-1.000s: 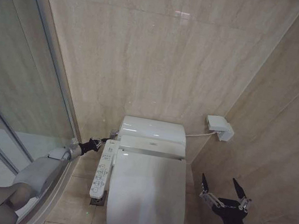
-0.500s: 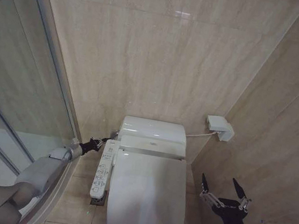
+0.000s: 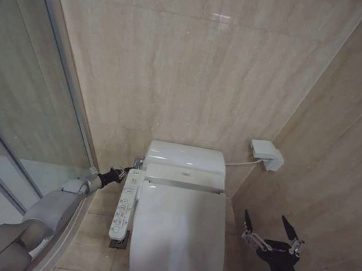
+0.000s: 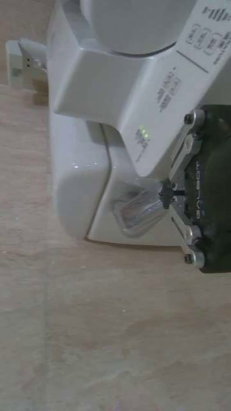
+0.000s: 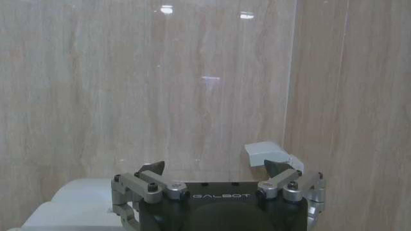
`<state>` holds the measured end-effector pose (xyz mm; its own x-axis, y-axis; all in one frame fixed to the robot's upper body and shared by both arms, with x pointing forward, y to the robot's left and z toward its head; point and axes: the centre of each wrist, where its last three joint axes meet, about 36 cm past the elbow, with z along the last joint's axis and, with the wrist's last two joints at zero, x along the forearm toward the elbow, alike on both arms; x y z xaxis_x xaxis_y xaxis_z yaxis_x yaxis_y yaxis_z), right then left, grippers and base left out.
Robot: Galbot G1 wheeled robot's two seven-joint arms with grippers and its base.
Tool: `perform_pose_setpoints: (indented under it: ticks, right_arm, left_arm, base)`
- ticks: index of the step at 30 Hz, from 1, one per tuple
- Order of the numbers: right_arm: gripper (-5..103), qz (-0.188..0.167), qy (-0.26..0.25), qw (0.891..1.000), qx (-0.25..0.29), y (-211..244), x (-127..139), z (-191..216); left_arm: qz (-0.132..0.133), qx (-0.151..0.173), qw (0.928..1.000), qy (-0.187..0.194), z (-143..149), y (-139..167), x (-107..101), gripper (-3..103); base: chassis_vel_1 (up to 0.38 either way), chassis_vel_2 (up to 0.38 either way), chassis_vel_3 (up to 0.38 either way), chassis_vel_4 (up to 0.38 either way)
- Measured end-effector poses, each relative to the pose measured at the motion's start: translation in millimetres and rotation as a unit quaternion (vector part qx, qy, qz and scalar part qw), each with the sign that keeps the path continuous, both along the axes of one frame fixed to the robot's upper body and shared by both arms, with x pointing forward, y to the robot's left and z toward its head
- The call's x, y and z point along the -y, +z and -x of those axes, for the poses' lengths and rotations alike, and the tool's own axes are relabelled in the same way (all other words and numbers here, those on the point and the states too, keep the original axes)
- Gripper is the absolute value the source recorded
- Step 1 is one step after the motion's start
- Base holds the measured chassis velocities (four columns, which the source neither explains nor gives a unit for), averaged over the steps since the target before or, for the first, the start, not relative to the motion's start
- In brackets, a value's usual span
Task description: Open the toilet lid, clean the toilet bowl with a toilet brush, close the toilet lid, and flush.
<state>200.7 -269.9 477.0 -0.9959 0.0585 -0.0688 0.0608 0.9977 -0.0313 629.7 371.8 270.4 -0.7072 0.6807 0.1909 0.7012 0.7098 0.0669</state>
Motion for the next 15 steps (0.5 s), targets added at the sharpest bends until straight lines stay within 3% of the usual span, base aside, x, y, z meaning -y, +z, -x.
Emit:
perform_pose_setpoints:
  ticks: [15]
  right_arm:
    - [100,0.000,0.000,1.000,0.000,0.0,0.0,0.0]
  left_arm:
    - [0.007,-0.012,0.9997,0.018,-2.0,-1.6,4.0,0]
  base:
    - [0.000,0.000,0.000,0.000]
